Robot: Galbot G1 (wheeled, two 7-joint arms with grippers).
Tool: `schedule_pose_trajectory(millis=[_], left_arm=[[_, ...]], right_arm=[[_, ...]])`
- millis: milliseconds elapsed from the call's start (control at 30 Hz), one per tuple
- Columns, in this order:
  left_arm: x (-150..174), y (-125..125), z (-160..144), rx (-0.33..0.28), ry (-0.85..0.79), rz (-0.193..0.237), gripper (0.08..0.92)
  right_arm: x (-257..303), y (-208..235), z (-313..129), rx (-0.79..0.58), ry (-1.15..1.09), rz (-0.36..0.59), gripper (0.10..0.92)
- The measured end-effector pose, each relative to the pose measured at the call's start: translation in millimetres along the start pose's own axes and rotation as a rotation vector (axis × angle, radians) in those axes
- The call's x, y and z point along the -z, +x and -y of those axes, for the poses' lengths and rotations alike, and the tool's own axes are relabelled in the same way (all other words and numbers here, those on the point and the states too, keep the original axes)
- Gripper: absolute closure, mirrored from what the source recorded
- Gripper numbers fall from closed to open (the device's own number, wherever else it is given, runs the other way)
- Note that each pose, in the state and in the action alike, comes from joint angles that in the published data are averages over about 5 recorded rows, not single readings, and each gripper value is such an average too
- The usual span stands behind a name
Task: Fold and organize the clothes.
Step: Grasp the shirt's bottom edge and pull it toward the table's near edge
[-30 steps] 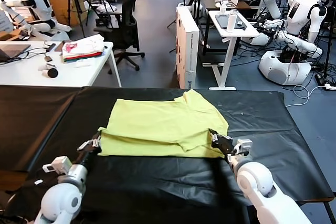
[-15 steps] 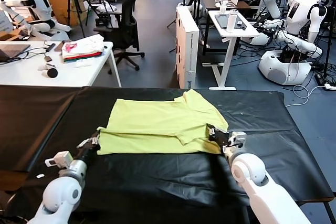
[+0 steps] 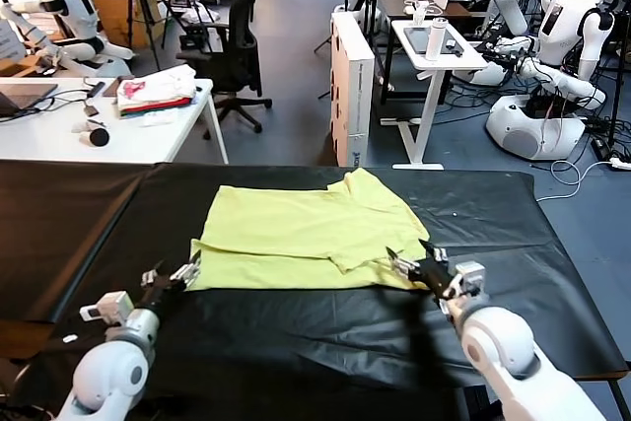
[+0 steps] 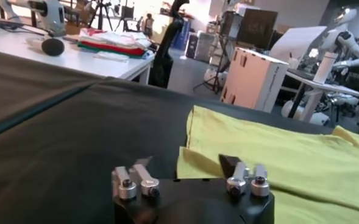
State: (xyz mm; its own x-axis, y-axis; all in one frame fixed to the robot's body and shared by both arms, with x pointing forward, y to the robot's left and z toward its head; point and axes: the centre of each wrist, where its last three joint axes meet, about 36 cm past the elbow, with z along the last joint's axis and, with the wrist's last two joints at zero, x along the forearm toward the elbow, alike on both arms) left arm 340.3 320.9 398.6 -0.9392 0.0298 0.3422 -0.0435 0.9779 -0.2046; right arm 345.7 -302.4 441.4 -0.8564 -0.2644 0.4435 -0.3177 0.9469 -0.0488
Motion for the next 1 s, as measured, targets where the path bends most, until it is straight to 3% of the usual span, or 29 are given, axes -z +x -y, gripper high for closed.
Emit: schedule_pose_trajectory(millis=[333,533,667,900,1000], left_arm=[[-14,19,10,0.0,-0.029,-0.027,0.092],[-18,19,9,0.002,-0.028,-0.039,0.115],[-21,19,8,0.005,-0.023,-0.046,0.282],[-25,19,9,-0.001,-0.019,-0.05,0.723],[-24,20,8,-0.001,-0.022,-0.05,0.842]], right_arm=[[-13,-1,1,0.018,-0.007,-0.012,0.123],[-17,-5,2,0.018,-0.008,-0.023,0.214],[-20,-5,3,0.02,-0.005,-0.031,0.403],[-17,-2,6,0.019,0.001,-0.035,0.819],[-15,1,7,0.008,-0.014,-0.054,0.885]])
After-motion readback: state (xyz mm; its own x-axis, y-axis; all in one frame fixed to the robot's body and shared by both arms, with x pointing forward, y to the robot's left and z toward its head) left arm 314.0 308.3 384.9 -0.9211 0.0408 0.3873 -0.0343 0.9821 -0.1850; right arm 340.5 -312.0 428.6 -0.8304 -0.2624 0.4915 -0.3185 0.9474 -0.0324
